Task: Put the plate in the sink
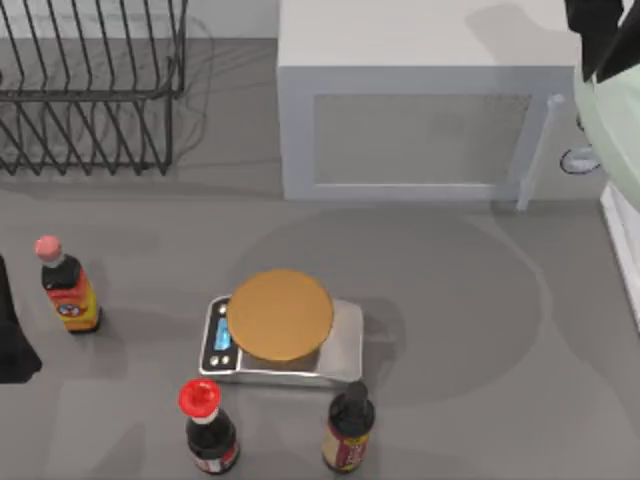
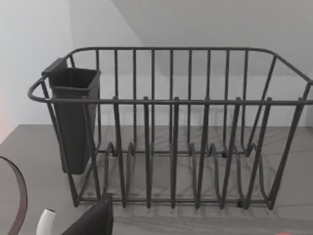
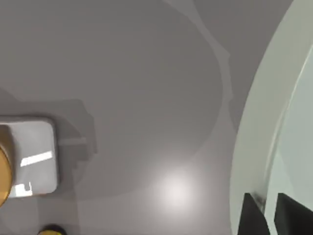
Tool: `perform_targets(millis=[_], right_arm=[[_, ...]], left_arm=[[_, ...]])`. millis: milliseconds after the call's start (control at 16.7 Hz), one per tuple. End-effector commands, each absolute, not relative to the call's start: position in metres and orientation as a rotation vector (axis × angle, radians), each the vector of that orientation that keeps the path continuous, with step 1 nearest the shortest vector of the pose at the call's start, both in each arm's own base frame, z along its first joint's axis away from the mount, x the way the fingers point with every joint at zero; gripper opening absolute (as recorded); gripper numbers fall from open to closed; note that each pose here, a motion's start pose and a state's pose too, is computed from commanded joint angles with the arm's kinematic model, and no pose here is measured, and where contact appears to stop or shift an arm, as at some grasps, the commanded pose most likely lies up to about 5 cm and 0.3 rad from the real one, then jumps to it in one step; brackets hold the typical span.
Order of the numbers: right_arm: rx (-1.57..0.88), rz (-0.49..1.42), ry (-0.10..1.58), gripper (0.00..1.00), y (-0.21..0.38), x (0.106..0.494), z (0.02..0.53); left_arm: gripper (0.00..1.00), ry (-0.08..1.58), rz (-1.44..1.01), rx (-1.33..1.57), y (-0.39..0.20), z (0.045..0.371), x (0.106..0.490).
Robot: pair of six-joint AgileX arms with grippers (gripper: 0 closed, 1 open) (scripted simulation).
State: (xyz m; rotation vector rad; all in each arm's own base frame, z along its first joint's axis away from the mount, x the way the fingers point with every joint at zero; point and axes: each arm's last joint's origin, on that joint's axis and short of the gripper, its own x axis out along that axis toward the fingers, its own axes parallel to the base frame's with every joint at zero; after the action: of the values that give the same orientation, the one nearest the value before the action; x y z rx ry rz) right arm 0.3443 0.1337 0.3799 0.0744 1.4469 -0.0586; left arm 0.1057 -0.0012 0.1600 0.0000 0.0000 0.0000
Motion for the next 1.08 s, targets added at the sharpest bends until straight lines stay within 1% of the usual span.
perform_targets(millis=[300, 480, 600, 720, 840, 1080], right_arm=[[0.096, -0.157, 1.459, 0.00, 0.046, 0.413, 0.346], [0.075, -0.146, 1.494, 0.00, 0.000, 0.450, 0.304], [0.051, -0.105, 1.527, 0.00, -0.019, 0.471, 0.269], [0.028, -0.056, 1.554, 0.00, -0.030, 0.485, 0.239], [0.012, -0.017, 1.566, 0.00, -0.033, 0.493, 0.221], [0.007, -0.008, 1.568, 0.00, -0.034, 0.494, 0.217]], left_arm=[[1.00, 0.000, 0.000, 0.000, -0.001, 0.160, 0.106], [1.00, 0.000, 0.000, 0.000, -0.001, 0.160, 0.106], [1.00, 0.000, 0.000, 0.000, -0.001, 0.160, 0.106], [1.00, 0.000, 0.000, 0.000, -0.001, 0.160, 0.106], [1.00, 0.000, 0.000, 0.000, -0.001, 0.160, 0.106], [1.00, 0.000, 0.000, 0.000, -0.001, 0.160, 0.106]])
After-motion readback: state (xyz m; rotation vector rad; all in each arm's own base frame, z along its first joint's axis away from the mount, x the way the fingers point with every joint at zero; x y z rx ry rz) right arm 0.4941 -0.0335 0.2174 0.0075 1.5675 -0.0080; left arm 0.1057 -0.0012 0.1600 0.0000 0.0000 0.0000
